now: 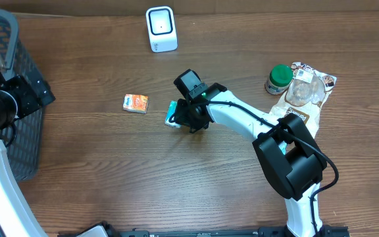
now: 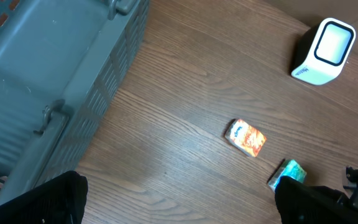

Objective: Scan the item barcode

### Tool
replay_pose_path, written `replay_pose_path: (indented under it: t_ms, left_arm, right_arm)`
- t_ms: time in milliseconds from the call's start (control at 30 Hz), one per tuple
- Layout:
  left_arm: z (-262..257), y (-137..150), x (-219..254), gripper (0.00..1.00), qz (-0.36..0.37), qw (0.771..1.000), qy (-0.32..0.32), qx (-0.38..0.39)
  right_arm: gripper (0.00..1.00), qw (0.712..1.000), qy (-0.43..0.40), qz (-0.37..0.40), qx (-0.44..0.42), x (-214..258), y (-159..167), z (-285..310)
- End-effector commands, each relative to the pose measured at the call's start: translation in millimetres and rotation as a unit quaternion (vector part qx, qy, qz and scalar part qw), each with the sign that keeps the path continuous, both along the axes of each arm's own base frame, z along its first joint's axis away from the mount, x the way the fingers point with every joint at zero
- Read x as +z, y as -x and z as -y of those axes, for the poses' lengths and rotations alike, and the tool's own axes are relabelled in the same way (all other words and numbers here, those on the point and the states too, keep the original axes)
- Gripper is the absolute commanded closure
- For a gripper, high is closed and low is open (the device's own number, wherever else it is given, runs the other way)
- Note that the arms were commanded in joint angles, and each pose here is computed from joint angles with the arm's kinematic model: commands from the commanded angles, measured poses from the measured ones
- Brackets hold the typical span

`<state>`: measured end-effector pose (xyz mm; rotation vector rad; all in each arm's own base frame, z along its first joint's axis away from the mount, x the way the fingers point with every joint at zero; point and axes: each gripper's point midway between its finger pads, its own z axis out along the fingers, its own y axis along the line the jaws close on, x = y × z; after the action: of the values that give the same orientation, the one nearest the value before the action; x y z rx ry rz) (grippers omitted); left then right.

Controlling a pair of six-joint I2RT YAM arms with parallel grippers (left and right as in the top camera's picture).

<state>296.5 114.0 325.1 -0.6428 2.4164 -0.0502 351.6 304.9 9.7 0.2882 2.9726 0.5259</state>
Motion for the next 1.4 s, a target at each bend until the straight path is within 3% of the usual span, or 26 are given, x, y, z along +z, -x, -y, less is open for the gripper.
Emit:
replay_pose_path:
  t_ms: [0, 167, 333, 567, 833, 867, 933, 1067, 1233, 1367]
  left_arm:
    - [0, -1, 2, 0.01, 0.005, 1.0, 0.004, 0.002]
    - [0, -1, 2, 0.0, 0.005, 1.0, 0.004, 0.002]
    - [0, -1, 2, 0.0, 0.005, 1.0, 0.004, 0.002]
    - [0, -1, 2, 0.0, 0.005, 1.0, 0.004, 0.002]
    - [0, -1, 2, 0.01, 0.005, 1.0, 0.004, 0.002]
    - [0, -1, 2, 0.01, 0.005, 1.0, 0.004, 0.002]
    - [0, -1, 2, 0.0, 0.005, 1.0, 0.004, 0.002]
    - [0, -1, 2, 0.0, 0.005, 1.0, 0.004, 0.002]
    - [0, -1, 2, 0.0, 0.005, 1.0, 0.004, 0.002]
    - [0, -1, 2, 0.0, 0.005, 1.0, 0.004, 0.002]
  right_arm:
    - [0.68, 1.0, 0.003, 0.01, -0.009, -3, 2, 4]
    - [0.75, 1.0, 0.001, 0.011, -0.009, -11, 7, 4]
    - [0.96, 1.0, -0.011, 0.004, 0.014, -10, 11, -1]
    - [0.96, 0.98, -0.066, 0.032, 0.186, 17, 10, -15]
    - [0.96, 0.924, 0.064, 0.112, 0.36, 34, -16, 26]
    - [0.94, 0.918, 0.082, 0.119, 0.37, 33, -19, 30]
    - [0.6, 0.909, 0.107, 0.125, 0.383, 31, -22, 37]
    - [0.37, 0.911, 0.111, 0.126, 0.377, 31, -25, 41]
    - [0.34, 0.963, 0.051, 0.081, 0.25, 34, -31, 48]
    - [0.34, 0.994, -0.05, -0.018, 0.1, 38, -20, 42]
